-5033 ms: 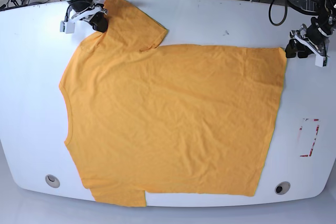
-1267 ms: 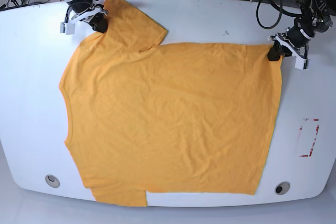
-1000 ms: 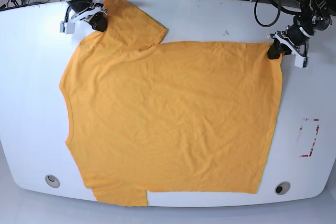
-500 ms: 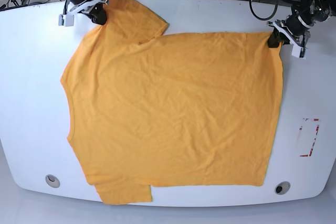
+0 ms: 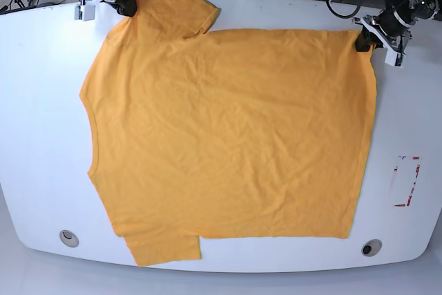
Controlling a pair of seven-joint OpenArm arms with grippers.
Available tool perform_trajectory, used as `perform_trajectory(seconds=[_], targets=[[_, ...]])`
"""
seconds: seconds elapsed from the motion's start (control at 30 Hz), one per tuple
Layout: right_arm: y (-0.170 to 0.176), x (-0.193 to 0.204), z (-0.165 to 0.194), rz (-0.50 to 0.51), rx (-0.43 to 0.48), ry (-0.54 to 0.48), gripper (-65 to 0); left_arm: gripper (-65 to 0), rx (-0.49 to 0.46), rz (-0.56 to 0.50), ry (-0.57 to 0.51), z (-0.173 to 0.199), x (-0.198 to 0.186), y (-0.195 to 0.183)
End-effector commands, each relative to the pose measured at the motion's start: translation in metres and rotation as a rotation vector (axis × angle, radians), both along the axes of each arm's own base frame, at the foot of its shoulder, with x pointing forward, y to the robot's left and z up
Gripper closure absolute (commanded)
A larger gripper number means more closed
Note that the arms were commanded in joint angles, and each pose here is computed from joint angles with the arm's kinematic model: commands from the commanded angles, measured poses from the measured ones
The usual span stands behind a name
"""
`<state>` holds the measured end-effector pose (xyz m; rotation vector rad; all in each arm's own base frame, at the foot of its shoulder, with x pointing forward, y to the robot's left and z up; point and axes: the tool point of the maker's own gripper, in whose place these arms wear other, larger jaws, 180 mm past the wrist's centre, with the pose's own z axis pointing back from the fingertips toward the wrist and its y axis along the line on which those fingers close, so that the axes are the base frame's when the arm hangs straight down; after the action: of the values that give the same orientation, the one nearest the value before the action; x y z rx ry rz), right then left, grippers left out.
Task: Fold the T-shirt properly
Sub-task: 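Lift both shoulder corners and drag them toward the shirt's hem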
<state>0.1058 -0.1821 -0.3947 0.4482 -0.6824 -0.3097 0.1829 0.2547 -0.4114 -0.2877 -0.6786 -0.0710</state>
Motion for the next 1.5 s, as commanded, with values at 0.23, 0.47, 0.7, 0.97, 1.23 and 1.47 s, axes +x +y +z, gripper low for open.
perform_trajectory(seconds=[0.23,0.47,0.7,0.97,1.23,1.47], targets=[[0.004,0.005,0.019,0.027,0.006,-0.046,0.0,0.0,0.047,-0.025,-0.024,0.018,-0.01,0.0],[0.005,0.002,0.038,0.026,0.019,-0.072,0.0,0.0,0.075,-0.039,-0.034,0.027,-0.015,0.001],[0.002,0.005,0.047,0.017,0.026,-0.092,0.0,0.0,0.098,-0.058,-0.04,0.032,-0.014,0.0],[-0.004,0.022,0.053,0.004,0.02,-0.145,0.0,0.0,0.125,-0.052,-0.059,0.039,0.003,0.01],[-0.004,0.065,0.071,0.014,-0.005,-0.261,-0.4,-0.4,0.167,-0.018,-0.118,0.064,0.046,0.029],[-0.003,0.083,0.077,0.018,-0.003,-0.302,-0.5,-0.4,0.163,-0.022,-0.148,0.072,0.062,0.027]])
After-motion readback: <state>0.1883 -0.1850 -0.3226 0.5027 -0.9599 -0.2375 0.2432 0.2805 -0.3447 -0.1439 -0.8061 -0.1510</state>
